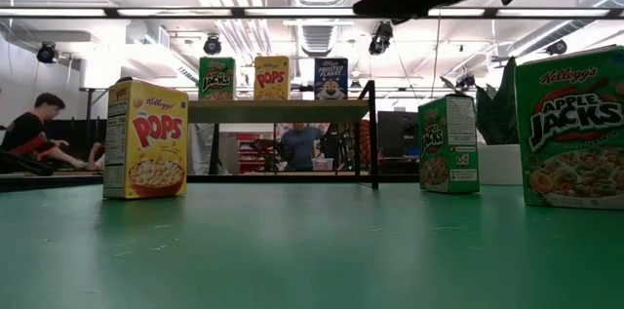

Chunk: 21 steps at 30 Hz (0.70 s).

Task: Stack cereal on shelf
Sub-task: Put the right yellow cereal box on the shelf aligned with the other yellow cereal box

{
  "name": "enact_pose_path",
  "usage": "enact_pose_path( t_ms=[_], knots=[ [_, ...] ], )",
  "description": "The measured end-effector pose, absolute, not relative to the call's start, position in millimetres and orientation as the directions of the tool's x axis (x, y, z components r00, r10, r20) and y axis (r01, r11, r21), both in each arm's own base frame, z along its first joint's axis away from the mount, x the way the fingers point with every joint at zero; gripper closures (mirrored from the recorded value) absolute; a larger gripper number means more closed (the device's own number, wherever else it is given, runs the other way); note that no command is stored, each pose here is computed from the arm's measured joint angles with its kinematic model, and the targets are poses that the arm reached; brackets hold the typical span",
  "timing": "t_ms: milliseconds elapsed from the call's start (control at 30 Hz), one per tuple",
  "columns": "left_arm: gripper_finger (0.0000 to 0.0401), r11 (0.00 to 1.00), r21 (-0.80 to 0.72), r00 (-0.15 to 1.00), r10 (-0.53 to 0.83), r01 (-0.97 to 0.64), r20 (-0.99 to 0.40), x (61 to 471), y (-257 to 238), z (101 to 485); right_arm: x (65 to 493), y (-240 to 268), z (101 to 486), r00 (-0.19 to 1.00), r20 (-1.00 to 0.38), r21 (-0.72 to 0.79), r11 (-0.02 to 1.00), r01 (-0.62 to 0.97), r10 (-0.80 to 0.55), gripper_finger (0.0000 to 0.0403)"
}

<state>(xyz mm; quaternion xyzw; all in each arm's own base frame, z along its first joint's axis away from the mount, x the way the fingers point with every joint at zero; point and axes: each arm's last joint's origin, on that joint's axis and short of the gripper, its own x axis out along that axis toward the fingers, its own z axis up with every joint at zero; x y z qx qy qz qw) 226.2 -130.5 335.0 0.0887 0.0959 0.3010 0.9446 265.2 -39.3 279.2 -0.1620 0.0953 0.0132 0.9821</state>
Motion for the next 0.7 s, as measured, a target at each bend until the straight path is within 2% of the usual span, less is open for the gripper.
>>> enact_pose_path(
  t_ms=[133,267,467,567,700],
  knots=[
    [0.0401,0.852,0.199,0.815,0.522,-0.484,-0.252,226.7,-129.4,332.9,264.8,-37.8,276.9,0.985,-0.171,-0.32,0.946,-0.056,0.0,0.039],
    [0.0401,0.876,0.026,0.767,0.437,-0.482,-0.47,221.4,-118.4,330.0,264.6,-37.8,275.9,0.985,-0.171,-0.32,0.946,-0.056,0.0,0.039],
    [0.0401,0.721,-0.151,0.549,0.358,-0.677,-0.755,207.7,-103.6,314.5,264.5,-37.8,275.4,0.985,-0.173,-0.32,0.946,-0.056,0.0,0.039],
    [0.0401,0.626,-0.196,0.471,0.309,-0.755,-0.826,203.2,-101.6,307.4,264.5,-37.8,275.4,0.985,-0.173,-0.317,0.947,-0.055,0.0,0.039],
    [0.0388,0.559,-0.247,0.45,0.26,-0.792,-0.854,202.3,-102.7,306.6,264.5,-37.8,275.4,0.985,-0.173,-0.319,0.946,-0.056,0.0,0.039]
  ],
)
